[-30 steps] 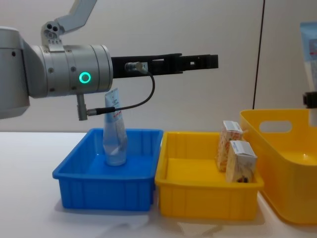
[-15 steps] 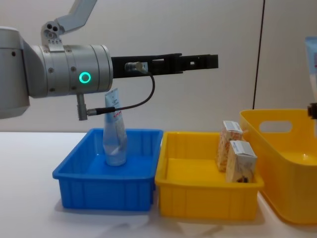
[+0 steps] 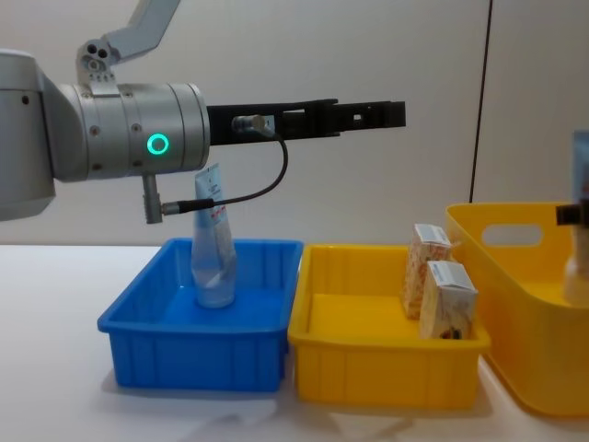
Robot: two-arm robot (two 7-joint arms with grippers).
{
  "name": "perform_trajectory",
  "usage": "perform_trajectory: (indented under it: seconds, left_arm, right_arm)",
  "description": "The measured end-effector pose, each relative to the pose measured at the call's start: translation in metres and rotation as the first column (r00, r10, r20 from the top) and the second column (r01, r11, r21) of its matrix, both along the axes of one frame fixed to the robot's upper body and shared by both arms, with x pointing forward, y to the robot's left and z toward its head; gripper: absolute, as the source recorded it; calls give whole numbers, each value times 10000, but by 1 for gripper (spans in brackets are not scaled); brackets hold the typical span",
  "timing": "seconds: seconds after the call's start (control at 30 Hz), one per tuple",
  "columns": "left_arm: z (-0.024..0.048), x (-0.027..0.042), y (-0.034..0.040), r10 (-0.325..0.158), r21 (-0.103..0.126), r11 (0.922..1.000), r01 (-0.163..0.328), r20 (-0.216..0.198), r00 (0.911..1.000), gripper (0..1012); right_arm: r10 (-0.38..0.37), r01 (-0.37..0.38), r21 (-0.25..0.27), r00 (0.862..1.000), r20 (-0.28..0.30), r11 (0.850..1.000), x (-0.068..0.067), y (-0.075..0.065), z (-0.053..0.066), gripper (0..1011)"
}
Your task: Bimanual collaborative sorting of washing and personal care products
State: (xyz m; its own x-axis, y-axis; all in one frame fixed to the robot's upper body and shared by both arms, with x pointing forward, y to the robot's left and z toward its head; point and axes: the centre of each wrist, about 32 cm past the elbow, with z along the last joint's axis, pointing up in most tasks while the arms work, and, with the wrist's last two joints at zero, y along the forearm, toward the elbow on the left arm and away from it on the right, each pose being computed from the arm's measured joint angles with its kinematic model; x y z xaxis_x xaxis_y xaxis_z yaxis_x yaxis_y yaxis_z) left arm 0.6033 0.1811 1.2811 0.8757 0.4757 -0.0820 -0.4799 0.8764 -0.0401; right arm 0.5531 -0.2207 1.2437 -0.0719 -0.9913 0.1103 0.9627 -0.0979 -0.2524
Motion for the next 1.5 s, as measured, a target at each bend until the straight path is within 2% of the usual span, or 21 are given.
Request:
perform_trajectory:
  seconds: [0.23,1.27,1.5]
  left_arm:
    - [0,0,0,0,-1,10000,0,1,10000,1001]
    - [0,0,0,-1,-1,10000,1,0,10000,1001]
    - [0,0,0,0,-1,10000,0,0,10000,1001]
  right_arm:
    - [-18,18,16,10000,-44,10000,1,-1,-2,1002]
    - [-38,38,29,10000,-69,10000,1,-4,-2,1004]
    - [129,-133,156,9995,282,9998,-23,-11,17,1004]
